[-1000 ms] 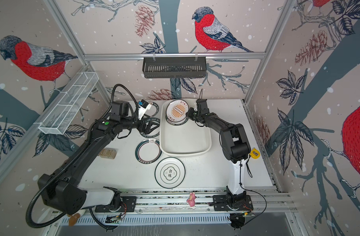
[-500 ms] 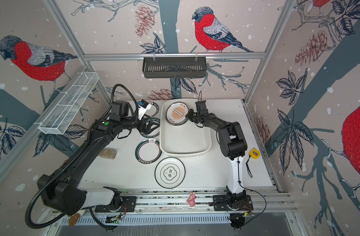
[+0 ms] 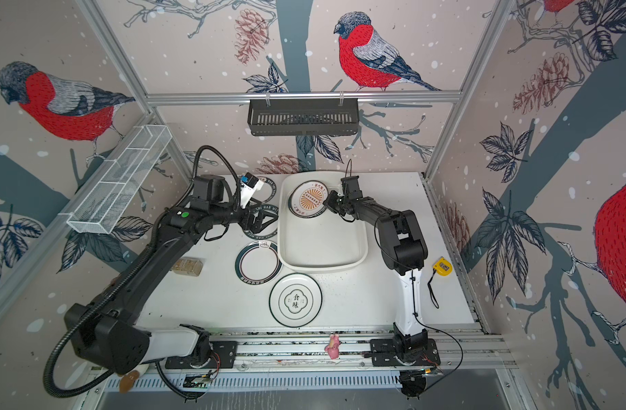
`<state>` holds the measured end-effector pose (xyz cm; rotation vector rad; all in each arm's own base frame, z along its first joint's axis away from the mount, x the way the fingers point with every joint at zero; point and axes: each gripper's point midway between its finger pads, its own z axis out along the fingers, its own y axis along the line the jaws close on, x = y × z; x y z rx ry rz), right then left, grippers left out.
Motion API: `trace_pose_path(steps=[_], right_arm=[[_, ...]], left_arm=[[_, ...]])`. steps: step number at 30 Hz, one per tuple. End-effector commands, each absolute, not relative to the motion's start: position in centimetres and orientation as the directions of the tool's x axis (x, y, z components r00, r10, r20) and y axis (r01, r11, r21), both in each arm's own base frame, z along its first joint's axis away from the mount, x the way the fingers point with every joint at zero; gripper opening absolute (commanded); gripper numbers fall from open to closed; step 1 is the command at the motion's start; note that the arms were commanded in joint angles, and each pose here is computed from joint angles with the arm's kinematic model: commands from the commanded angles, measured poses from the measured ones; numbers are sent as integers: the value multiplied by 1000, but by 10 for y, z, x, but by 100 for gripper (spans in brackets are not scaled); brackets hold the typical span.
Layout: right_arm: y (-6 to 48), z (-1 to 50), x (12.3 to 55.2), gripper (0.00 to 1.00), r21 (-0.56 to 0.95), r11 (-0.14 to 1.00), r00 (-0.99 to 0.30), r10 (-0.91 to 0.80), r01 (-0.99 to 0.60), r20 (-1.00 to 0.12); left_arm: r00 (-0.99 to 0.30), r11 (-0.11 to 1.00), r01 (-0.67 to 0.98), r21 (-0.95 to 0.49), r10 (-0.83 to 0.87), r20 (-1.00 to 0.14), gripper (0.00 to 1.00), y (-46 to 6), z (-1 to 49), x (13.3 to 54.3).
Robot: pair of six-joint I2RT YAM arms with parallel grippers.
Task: Place the plates into the plastic bin on the countertop
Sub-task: Place the plate in the plastic bin.
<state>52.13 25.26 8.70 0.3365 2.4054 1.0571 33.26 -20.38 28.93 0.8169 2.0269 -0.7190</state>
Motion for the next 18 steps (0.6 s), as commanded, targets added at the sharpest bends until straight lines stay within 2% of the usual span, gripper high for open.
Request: trace_pose_path(steps=[1,11,18], right_arm=[[258,96,527,10,765,644,-846,405,-7,-348],[260,90,530,10,775,632,-850,412,6,-329],[259,84,530,15,774,633,-855,412,20,-315]], left_arm=[[-430,607,774,-182,292,-854,97,-207,296,330],[-422,606,776,-175,291,-859,97,-206,299,328],[-420,605,777,-175,291,-860,97,-207,300,328]])
